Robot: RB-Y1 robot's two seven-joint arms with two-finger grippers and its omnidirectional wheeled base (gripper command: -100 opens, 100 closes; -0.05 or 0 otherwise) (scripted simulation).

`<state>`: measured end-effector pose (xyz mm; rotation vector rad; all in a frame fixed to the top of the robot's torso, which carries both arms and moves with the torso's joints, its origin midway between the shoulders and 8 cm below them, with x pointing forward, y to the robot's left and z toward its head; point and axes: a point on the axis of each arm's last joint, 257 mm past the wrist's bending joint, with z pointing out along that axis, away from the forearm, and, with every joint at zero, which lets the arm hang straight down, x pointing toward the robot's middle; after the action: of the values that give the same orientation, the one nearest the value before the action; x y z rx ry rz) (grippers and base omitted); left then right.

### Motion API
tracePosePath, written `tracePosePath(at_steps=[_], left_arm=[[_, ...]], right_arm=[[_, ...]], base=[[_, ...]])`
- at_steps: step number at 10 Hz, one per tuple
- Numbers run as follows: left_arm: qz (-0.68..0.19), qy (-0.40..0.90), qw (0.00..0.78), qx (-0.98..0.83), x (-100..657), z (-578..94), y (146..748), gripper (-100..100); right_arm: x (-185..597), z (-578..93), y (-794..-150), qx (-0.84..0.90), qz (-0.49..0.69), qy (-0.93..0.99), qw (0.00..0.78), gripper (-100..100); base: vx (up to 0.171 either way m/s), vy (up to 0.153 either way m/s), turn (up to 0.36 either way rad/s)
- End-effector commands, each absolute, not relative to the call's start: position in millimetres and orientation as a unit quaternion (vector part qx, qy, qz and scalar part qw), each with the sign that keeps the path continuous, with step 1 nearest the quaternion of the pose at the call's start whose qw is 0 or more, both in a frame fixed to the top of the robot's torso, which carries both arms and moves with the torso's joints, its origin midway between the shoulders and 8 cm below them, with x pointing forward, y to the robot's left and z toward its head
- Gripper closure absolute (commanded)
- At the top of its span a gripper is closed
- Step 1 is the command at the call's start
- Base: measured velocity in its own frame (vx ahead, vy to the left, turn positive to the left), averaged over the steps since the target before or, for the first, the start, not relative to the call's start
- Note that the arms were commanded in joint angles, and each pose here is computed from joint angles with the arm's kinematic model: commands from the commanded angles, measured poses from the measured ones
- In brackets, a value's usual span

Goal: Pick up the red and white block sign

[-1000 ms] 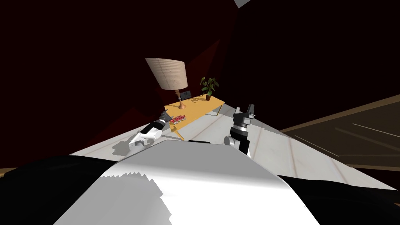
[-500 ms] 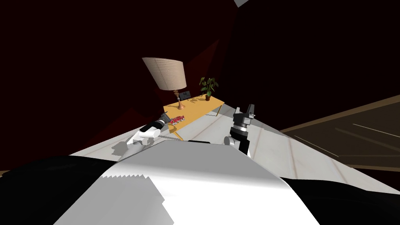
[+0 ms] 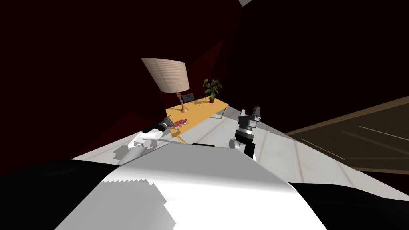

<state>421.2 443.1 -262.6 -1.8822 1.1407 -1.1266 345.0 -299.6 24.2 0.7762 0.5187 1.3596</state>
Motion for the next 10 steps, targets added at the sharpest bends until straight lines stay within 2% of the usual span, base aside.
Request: tracePosePath(at_steps=[1,10], left_arm=[[-0.412,0.436,0.315,-0.735,416.6,-274.6,449.4,-100],[-0.314,0.428,0.255,-0.808,386.5,-323.2,492.4,-100]], right_arm=[[345.0,24.2,-299.6,0.346,0.605,0.231,0.679,0],[345.0,24.2,-299.6,0.346,0.605,0.231,0.679,0]], base=[[0.052,-0.041,-0.016],[0.050,-0.024,-0.022]])
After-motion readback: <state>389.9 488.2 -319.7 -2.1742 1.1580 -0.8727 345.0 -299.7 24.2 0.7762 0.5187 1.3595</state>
